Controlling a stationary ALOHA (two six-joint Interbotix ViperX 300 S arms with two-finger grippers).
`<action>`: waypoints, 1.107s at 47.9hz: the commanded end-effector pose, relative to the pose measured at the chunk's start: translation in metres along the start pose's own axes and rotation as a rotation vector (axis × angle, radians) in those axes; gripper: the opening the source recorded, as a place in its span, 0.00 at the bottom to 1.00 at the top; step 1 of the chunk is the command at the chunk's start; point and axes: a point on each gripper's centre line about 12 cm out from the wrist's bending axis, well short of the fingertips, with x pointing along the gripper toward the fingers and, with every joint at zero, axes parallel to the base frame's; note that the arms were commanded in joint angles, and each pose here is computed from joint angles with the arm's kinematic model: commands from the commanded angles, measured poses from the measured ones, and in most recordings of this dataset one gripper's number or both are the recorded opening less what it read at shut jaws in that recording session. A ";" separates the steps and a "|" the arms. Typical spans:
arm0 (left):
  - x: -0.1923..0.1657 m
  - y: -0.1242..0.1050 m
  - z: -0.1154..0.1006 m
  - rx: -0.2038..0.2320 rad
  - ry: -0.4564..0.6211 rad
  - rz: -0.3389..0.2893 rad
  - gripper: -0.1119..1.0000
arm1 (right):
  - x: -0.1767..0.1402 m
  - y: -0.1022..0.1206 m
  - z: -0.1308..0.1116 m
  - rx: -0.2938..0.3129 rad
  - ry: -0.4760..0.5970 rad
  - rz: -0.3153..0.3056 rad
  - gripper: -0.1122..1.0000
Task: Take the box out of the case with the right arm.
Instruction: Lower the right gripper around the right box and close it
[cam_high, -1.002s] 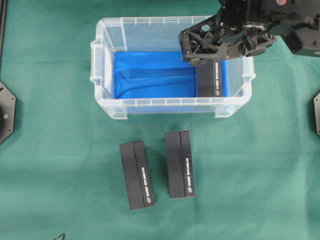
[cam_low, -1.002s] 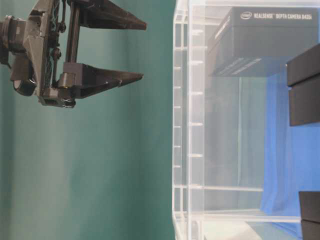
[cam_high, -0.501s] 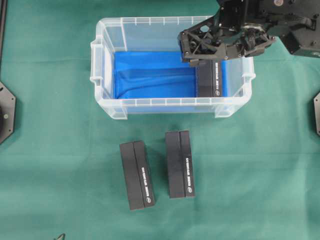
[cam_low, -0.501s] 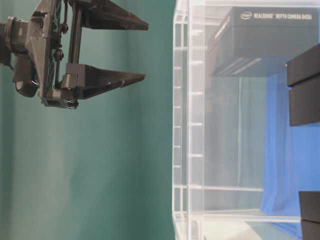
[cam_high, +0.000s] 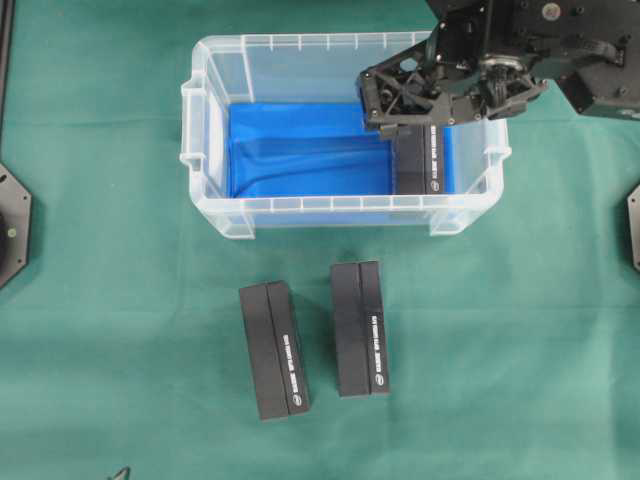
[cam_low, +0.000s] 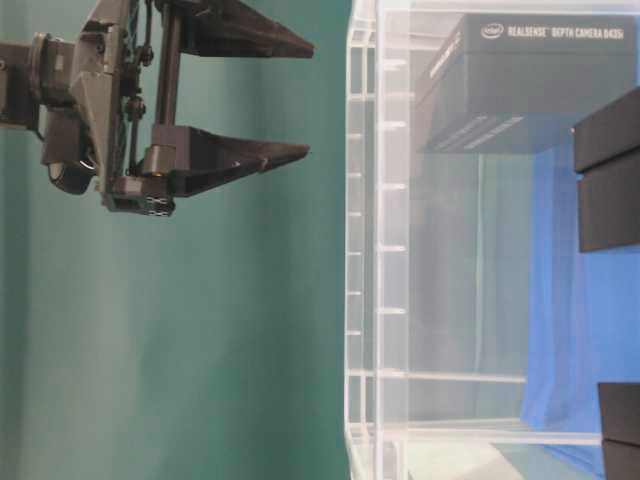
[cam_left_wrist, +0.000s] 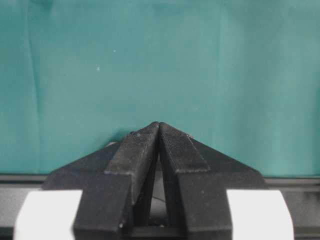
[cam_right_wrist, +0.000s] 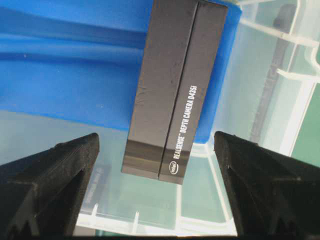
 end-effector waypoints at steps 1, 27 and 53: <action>-0.005 0.000 0.004 0.001 -0.022 0.000 0.12 | -0.004 0.000 0.000 -0.005 -0.005 0.030 0.91; -0.005 0.000 0.004 0.001 -0.020 0.000 0.12 | 0.046 -0.005 -0.006 0.034 -0.002 0.064 0.91; -0.005 0.000 0.004 0.000 -0.022 0.000 0.12 | 0.106 -0.004 -0.015 0.056 0.069 0.031 0.92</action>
